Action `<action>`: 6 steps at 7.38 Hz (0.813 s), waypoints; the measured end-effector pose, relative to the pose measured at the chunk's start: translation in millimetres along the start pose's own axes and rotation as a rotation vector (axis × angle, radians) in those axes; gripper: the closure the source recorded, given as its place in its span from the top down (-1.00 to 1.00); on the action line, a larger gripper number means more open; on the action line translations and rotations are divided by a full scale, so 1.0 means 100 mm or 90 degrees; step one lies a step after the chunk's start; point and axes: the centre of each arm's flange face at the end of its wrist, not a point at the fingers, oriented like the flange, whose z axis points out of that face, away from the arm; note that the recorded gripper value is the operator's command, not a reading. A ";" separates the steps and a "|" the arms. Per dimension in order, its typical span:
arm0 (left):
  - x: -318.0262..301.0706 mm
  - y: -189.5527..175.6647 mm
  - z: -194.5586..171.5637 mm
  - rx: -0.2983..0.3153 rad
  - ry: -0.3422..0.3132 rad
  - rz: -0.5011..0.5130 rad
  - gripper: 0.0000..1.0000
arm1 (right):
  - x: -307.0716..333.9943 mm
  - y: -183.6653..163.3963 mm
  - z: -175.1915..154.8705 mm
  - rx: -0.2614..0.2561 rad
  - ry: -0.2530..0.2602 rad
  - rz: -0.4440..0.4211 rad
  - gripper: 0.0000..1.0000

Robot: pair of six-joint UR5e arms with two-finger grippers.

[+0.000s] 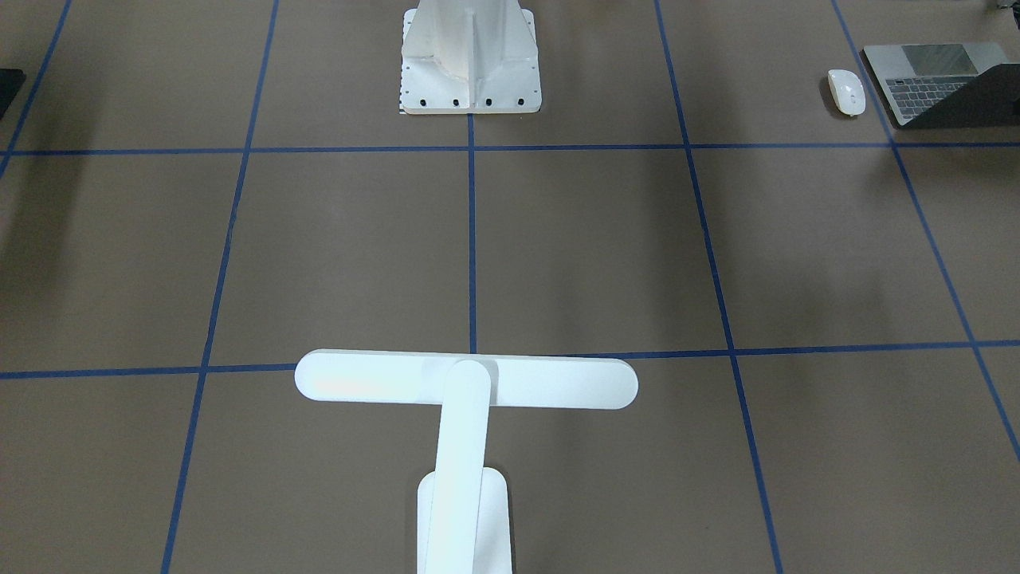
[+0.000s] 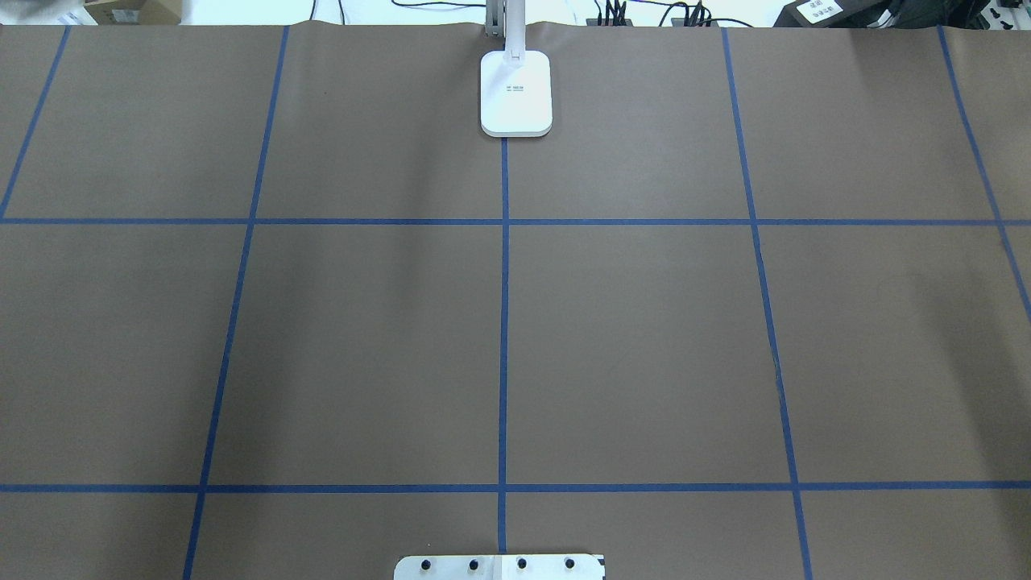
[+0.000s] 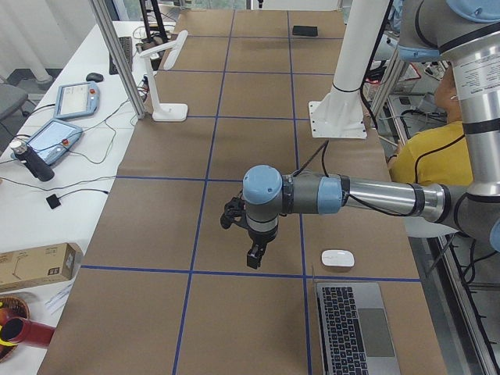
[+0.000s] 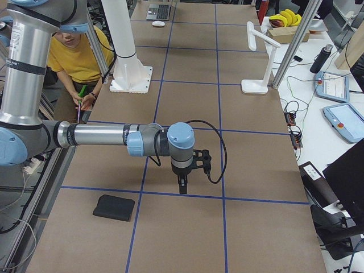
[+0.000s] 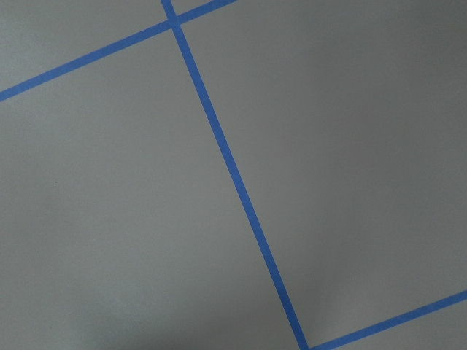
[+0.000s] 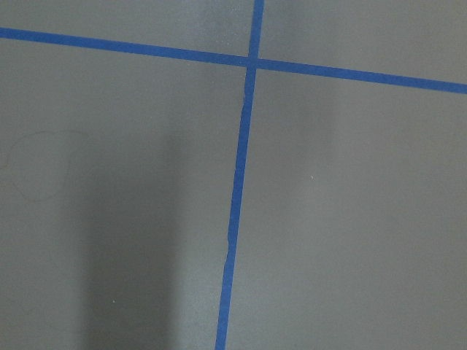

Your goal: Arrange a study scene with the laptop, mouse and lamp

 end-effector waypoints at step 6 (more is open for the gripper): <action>-0.02 -0.11 -0.11 0.014 -0.012 0.003 0.99 | 0.00 0.00 0.00 0.000 0.000 0.000 1.00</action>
